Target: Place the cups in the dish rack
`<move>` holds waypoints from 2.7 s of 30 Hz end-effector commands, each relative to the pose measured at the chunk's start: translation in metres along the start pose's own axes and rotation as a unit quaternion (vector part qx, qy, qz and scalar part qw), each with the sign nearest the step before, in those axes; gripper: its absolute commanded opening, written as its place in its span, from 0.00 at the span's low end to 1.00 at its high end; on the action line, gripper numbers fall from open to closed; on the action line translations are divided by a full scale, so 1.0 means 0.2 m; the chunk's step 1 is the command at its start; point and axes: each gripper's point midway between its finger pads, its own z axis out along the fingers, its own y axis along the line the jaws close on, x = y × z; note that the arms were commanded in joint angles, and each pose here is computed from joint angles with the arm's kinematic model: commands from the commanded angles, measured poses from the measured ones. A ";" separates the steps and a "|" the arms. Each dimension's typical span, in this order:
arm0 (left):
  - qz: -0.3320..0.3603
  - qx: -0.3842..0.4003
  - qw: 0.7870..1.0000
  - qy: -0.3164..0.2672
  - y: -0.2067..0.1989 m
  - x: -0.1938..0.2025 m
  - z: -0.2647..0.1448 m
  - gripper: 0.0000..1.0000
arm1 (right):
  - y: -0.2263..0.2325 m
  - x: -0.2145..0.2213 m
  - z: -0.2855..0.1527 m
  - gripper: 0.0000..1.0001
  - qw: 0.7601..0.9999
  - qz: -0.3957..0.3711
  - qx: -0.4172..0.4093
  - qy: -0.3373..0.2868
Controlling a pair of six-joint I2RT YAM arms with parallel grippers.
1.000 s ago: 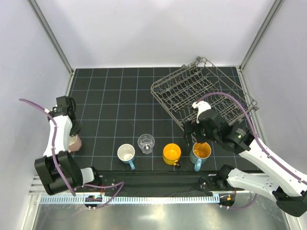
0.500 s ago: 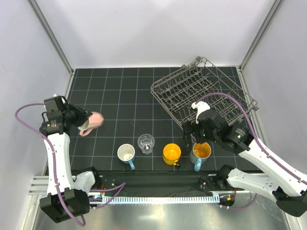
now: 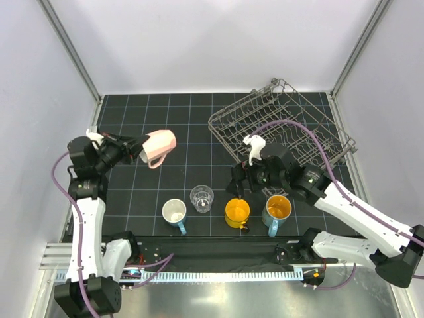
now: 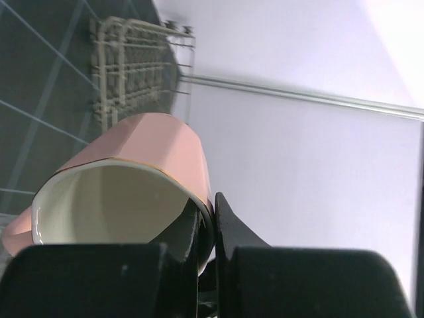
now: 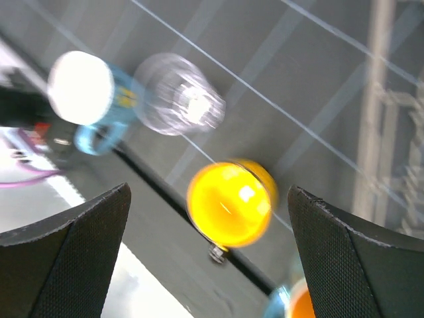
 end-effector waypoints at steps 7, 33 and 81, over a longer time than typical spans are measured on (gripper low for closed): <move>-0.088 0.216 0.971 0.056 -0.47 0.18 -0.20 0.00 | 0.48 -0.30 0.00 0.97 0.957 -0.052 -0.231 -0.169; -0.159 0.244 0.948 0.126 -0.44 0.56 -0.61 0.00 | 0.99 -0.55 -0.06 0.90 0.825 -0.128 -0.441 -0.328; -0.152 0.080 0.985 0.019 0.15 0.49 -0.47 0.69 | 0.92 -0.59 -0.13 0.04 0.839 -0.012 -0.401 -0.367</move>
